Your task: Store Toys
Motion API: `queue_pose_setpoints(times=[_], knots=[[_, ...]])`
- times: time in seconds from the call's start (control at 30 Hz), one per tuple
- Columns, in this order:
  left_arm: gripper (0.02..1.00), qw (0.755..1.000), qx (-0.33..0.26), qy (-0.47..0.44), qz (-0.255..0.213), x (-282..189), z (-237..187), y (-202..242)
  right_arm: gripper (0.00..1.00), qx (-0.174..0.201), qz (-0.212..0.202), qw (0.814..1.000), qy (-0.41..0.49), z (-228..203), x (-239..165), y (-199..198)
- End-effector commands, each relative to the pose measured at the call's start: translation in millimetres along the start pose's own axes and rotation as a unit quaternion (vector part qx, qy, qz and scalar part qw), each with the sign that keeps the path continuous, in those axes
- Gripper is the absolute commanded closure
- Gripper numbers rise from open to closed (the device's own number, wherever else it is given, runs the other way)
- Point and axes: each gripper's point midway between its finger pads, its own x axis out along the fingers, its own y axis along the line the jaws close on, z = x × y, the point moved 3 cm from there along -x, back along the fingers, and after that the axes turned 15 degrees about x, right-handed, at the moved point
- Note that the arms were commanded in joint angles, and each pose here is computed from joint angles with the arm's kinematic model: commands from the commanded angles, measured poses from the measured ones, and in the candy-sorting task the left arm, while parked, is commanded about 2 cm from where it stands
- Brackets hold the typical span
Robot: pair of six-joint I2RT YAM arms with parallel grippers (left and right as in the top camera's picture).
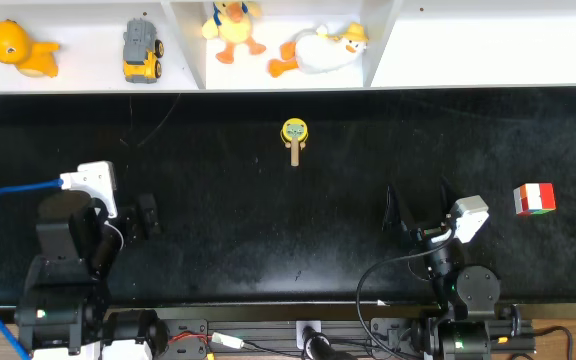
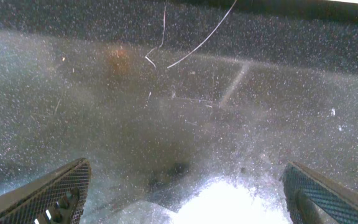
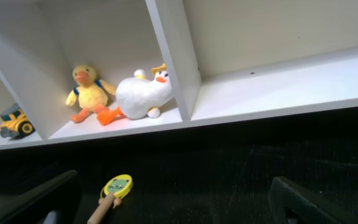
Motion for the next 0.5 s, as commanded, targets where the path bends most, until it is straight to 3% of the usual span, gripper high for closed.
queue_pose_setpoints(times=[0.03, 0.3, 0.5], knots=[[0.02, 1.0, -0.012, 0.01, 0.004, 3.8, -5.1, 0.3, 0.007, 0.004, 0.002, 1.0, 0.001, -3.3, 0.4, -0.7], [0.02, 1.0, -0.01, 0.005, -0.003, 4.7, -8.1, -2.9, 0.005, 0.004, 0.002, 1.0, 0.001, -3.3, 0.4, -0.7], [0.02, 0.99, -0.02, -0.137, -0.01, 13.6, -5.1, -8.8, 0.005, 0.004, 0.002, 1.0, 0.001, -3.3, 0.4, -0.7]])
